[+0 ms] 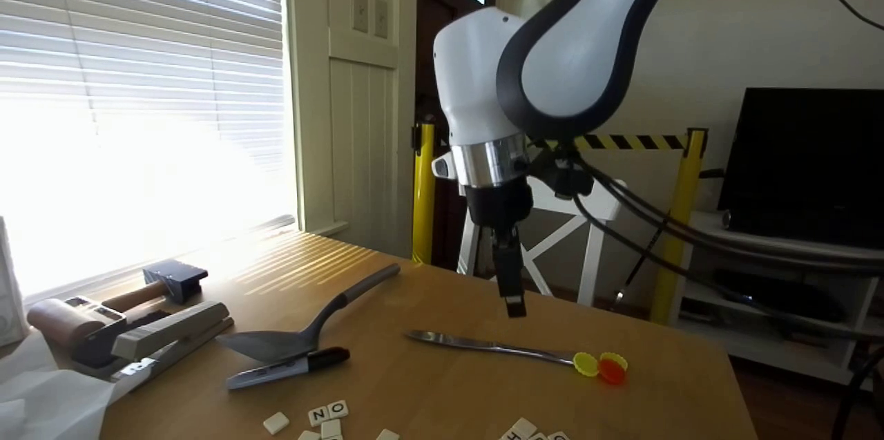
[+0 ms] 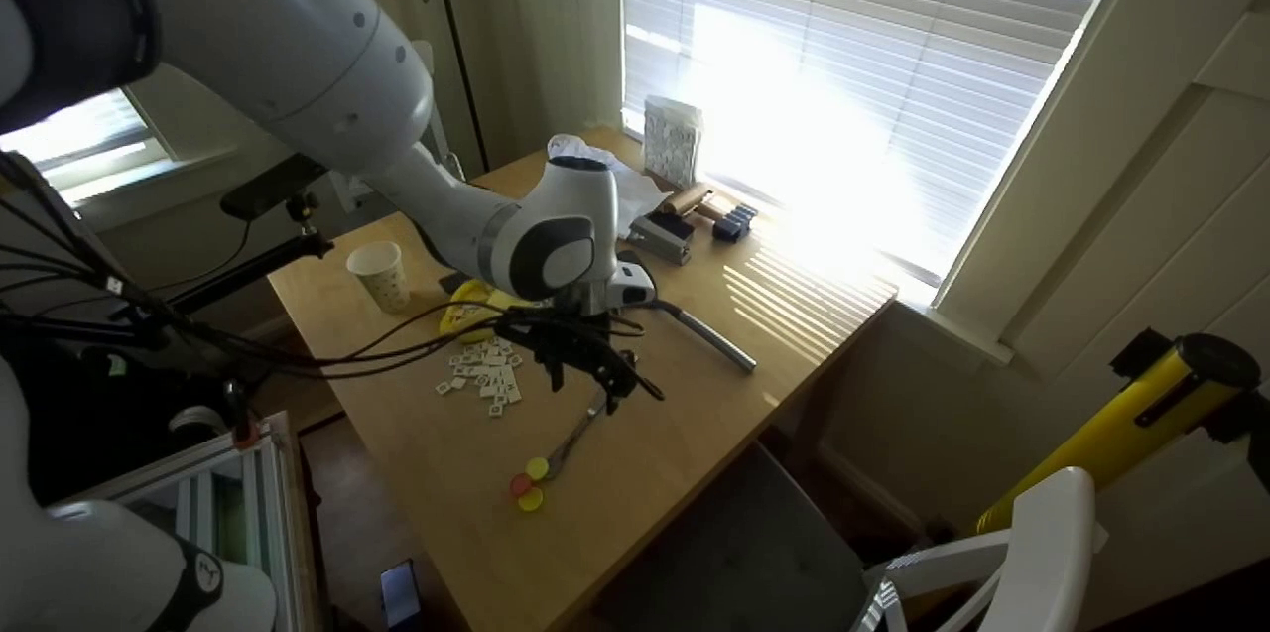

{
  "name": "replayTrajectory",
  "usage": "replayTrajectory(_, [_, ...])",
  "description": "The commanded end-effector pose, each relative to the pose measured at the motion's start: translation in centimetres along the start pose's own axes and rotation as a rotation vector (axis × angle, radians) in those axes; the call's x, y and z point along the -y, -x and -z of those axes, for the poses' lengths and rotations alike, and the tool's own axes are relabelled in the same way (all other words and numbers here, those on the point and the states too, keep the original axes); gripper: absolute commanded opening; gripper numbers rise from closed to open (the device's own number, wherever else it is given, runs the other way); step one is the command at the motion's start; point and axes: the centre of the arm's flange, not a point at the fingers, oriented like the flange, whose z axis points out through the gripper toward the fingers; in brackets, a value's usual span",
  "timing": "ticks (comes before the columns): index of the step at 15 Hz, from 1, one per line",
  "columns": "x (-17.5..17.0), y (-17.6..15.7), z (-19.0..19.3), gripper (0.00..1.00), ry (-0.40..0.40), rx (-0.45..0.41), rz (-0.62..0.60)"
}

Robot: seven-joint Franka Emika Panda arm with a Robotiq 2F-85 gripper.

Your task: Drag the scrabble letters with the butter knife

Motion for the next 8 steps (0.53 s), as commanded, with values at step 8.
replayTrajectory(8, [-2.3, 5.4, 8.8, 1.00, -0.124, -0.057, 0.177])
